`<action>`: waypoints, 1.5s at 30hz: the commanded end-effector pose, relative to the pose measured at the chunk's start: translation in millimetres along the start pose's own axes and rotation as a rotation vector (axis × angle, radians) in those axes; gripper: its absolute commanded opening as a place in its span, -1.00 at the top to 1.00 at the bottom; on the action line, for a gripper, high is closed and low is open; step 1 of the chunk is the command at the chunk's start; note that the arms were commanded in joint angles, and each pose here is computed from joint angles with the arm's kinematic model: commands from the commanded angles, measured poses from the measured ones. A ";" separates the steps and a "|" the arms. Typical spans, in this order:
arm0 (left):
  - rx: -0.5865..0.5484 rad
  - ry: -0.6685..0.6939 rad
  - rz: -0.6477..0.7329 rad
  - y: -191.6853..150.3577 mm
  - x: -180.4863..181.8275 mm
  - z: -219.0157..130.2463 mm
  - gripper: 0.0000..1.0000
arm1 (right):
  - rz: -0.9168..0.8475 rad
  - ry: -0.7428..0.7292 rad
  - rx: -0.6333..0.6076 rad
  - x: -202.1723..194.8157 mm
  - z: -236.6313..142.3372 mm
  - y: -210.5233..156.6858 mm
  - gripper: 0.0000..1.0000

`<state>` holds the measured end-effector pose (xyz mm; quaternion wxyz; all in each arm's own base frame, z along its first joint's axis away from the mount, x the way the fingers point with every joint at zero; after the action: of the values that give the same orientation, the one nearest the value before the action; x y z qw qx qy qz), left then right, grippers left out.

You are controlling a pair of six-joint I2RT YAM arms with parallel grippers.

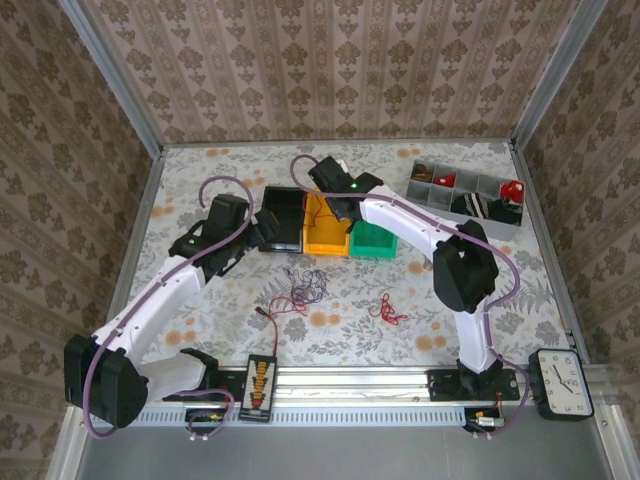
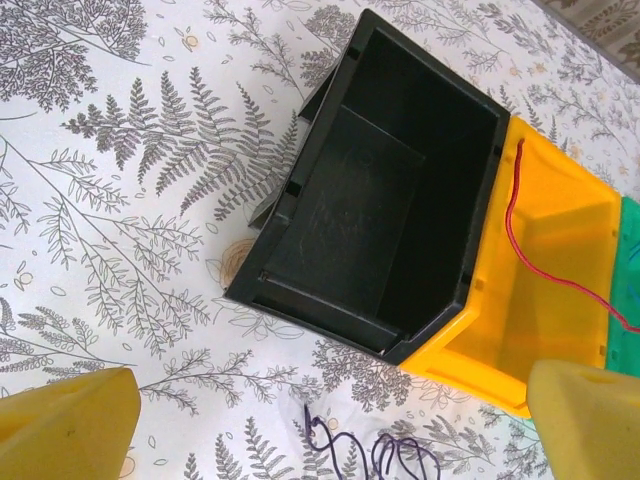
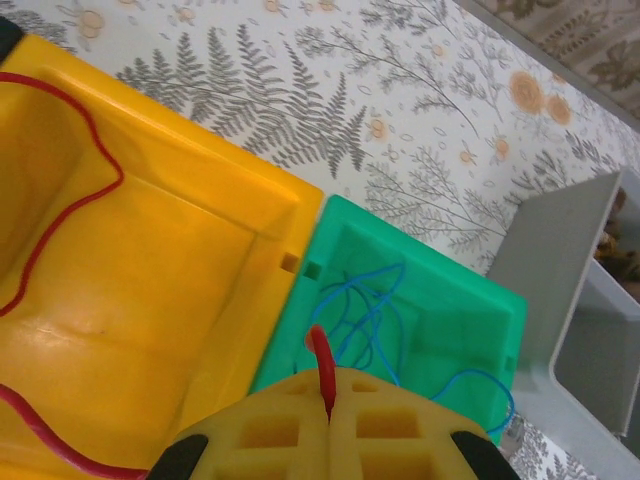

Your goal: Untangle the cables

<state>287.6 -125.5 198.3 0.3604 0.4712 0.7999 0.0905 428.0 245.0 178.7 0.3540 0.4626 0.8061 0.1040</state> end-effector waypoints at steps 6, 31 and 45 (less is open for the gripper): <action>0.049 0.044 -0.007 -15.1 17.5 5.3 -0.97 | -0.086 0.094 0.004 39.7 18.5 7.1 1.00; 0.061 0.057 -0.020 -19.9 23.2 2.9 -0.97 | 0.004 0.238 0.108 86.2 74.0 0.2 0.99; 0.071 0.038 -0.013 -19.8 12.3 14.4 -0.97 | 0.146 0.181 -0.008 23.5 19.8 14.4 0.11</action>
<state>273.4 -121.9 162.3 0.3102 0.4838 0.8147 0.0772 445.0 282.3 150.5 0.2658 0.4875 0.8144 0.1688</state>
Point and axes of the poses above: each hand's point on the last joint's axis, 136 mm out from that joint toward the fingers, its own z axis out along the fingers, its own x axis along the line the jaws close on, y = z × x, the point moved 3 cm from there along -z, back along the fingers, and after that the axes turned 7 degrees about -z, right-handed, at the moved point
